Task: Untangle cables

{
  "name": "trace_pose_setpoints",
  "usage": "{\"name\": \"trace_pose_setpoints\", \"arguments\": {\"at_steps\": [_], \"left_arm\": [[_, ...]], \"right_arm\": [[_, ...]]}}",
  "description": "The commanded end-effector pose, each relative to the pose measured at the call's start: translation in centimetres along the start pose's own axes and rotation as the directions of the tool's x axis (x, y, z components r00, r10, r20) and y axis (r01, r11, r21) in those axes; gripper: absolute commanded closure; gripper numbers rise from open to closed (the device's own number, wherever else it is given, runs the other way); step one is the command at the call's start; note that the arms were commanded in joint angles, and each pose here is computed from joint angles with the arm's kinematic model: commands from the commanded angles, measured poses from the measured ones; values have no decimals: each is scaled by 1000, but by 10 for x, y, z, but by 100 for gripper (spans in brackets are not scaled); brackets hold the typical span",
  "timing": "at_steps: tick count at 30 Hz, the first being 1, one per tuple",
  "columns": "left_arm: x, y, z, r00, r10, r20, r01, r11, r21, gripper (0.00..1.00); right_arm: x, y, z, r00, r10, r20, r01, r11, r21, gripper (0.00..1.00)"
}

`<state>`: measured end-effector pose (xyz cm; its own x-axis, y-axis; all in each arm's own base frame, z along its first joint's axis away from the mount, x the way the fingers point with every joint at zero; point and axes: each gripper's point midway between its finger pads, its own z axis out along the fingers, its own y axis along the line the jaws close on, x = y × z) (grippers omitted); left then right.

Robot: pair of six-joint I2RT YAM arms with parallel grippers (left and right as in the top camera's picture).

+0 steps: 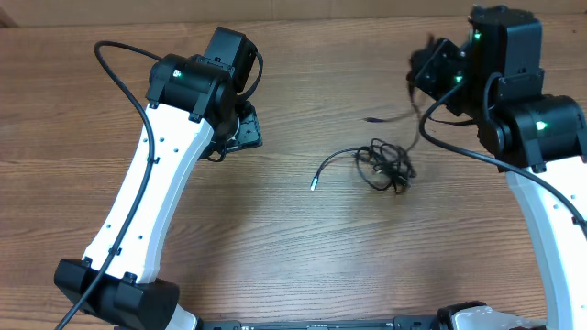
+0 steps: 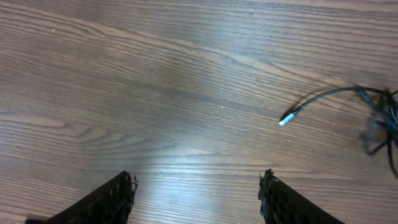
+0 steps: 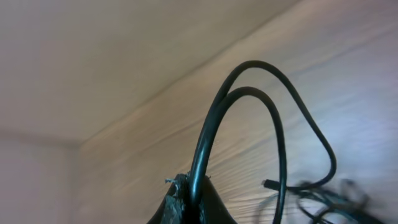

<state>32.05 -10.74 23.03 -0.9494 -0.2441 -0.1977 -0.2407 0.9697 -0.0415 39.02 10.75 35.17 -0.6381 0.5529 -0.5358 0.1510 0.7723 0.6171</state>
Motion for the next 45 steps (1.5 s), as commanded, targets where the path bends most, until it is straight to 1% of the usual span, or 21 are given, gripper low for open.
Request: {"name": "trace_pose_setpoints", "arguments": {"at_steps": [1,4,7,12,17,19,21,22,23,25,26,28,29,32,35,38,42,45], "left_arm": [[1,-9,1,1000,5,-23,-4,999,48,29],[6,-28,-1,993,114,-43,-106,982,156,26],[10,-37,-3,986,158,-54,-143,966,216,25],[10,-39,-4,986,159,-58,-142,964,224,25],[8,-40,-4,986,158,-49,-143,963,228,25],[8,-40,-4,986,158,-48,-143,963,228,24],[8,-40,-4,986,158,-48,-143,963,228,24],[8,-40,-4,986,158,-49,-143,963,229,23],[8,-40,-4,986,158,-48,-143,963,228,23],[8,-40,-4,986,158,-49,-143,963,229,23],[8,-40,-4,986,158,-49,-143,963,229,23],[8,-40,-4,986,158,-49,-143,963,229,22],[8,-40,-4,986,158,-49,-143,963,229,22],[8,-40,-4,986,159,-48,-144,963,229,19],[9,-40,-4,986,160,-51,-144,963,228,18],[10,-40,-4,985,165,-54,-148,963,227,18],[11,-40,-4,984,167,-56,-150,961,232,16],[11,-41,-4,984,167,-56,-150,961,234,15]], "right_arm": [[24,62,-18,983,-99,-154,41,940,-339,96],[25,98,-35,974,-169,-154,65,851,-522,96],[21,117,-47,974,-160,-162,31,798,-602,96],[17,143,-69,970,-162,-181,-14,705,-709,96],[15,159,-90,969,-187,-160,-5,636,-771,96],[13,158,-91,973,-185,-139,12,642,-766,96],[9,149,-81,979,-168,-111,36,686,-727,96],[8,141,-72,983,-152,-99,42,724,-689,96],[4,126,-58,990,-118,-81,44,790,-612,96],[0,100,-40,995,-85,-45,53,874,-482,96],[-2,88,-33,996,-80,-23,64,908,-415,96],[0,74,-25,995,-102,6,98,940,-328,96],[2,74,-24,994,-111,6,108,942,-318,96],[12,88,-29,988,-157,4,149,925,-350,96],[17,102,-36,975,-218,29,213,902,-376,96],[21,107,-36,959,-275,66,280,891,-357,96],[34,108,-30,930,-362,65,362,871,-332,96],[43,117,-33,924,-378,57,372,855,-362,96]]}}
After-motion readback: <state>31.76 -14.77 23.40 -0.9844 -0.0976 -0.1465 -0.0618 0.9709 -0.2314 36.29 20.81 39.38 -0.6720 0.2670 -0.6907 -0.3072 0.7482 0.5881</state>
